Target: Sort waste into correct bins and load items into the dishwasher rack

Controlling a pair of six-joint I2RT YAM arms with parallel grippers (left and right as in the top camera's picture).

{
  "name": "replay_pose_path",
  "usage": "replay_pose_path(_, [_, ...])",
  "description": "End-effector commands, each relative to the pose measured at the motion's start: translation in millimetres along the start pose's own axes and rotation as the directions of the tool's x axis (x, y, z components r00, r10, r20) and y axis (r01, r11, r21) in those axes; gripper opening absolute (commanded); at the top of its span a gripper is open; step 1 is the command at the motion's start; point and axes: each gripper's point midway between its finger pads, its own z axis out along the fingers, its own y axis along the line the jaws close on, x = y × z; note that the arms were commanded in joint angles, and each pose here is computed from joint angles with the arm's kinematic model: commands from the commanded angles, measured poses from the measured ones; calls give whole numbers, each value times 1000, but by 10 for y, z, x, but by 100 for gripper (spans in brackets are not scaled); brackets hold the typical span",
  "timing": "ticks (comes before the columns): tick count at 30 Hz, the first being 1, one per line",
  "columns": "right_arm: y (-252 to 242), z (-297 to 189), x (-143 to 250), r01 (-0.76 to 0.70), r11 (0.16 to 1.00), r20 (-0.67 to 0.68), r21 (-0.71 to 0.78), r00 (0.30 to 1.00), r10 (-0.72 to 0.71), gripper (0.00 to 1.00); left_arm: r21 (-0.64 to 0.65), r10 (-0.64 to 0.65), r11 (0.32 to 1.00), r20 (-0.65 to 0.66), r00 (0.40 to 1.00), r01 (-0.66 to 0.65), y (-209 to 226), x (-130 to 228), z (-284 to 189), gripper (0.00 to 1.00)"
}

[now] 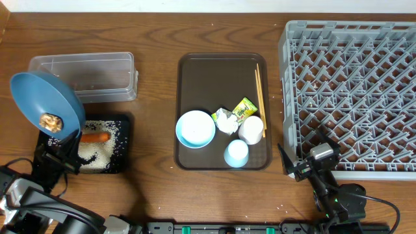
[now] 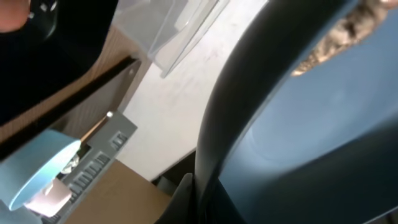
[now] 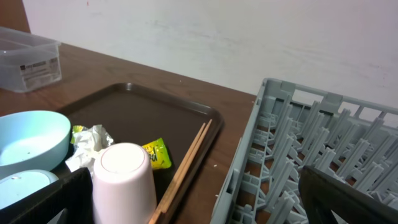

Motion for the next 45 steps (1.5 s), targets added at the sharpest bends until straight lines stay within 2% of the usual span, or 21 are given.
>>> replay_pose_path(1, [-6, 0, 17, 5, 1000, -6, 2, 1000, -5, 99, 19, 26, 999, -21, 999, -26, -87, 28, 4, 6])
replay_pose_path(5, [-6, 0, 17, 5, 1000, -6, 2, 1000, -5, 99, -7, 142, 990, 31, 989, -141, -108, -99, 3, 6])
replay_pose_path(15, [-6, 0, 17, 5, 1000, -6, 2, 1000, -5, 99, -136, 276, 957, 153, 949, -256, 38, -362, -33, 6])
replay_pose_path(22, [-6, 0, 17, 5, 1000, -6, 2, 1000, -5, 99, -298, 364, 912, 275, 890, -282, 189, -657, -144, 6])
replay_pose_path(28, [-6, 0, 17, 5, 1000, -6, 2, 1000, -5, 99, -479, 429, 846, 351, 833, -234, 349, -853, -341, 6])
replay_pose_path(35, [-6, 0, 17, 5, 1000, -6, 2, 1000, -5, 99, -511, 489, 814, 349, 799, -275, 99, -718, -406, 6])
replay_pose_path(38, [-7, 0, 17, 5, 1000, -6, 2, 1000, -5, 99, -566, 523, 785, 385, 761, -253, 28, -645, -524, 6])
replay_pose_path(41, [-6, 0, 17, 5, 1000, -6, 2, 1000, -5, 99, -683, 594, 706, 427, 682, -188, -45, -525, -755, 6])
replay_pose_path(45, [-6, 0, 17, 5, 1000, -6, 2, 1000, -5, 99, -760, 684, 627, 430, 589, -174, -208, -327, -818, 6])
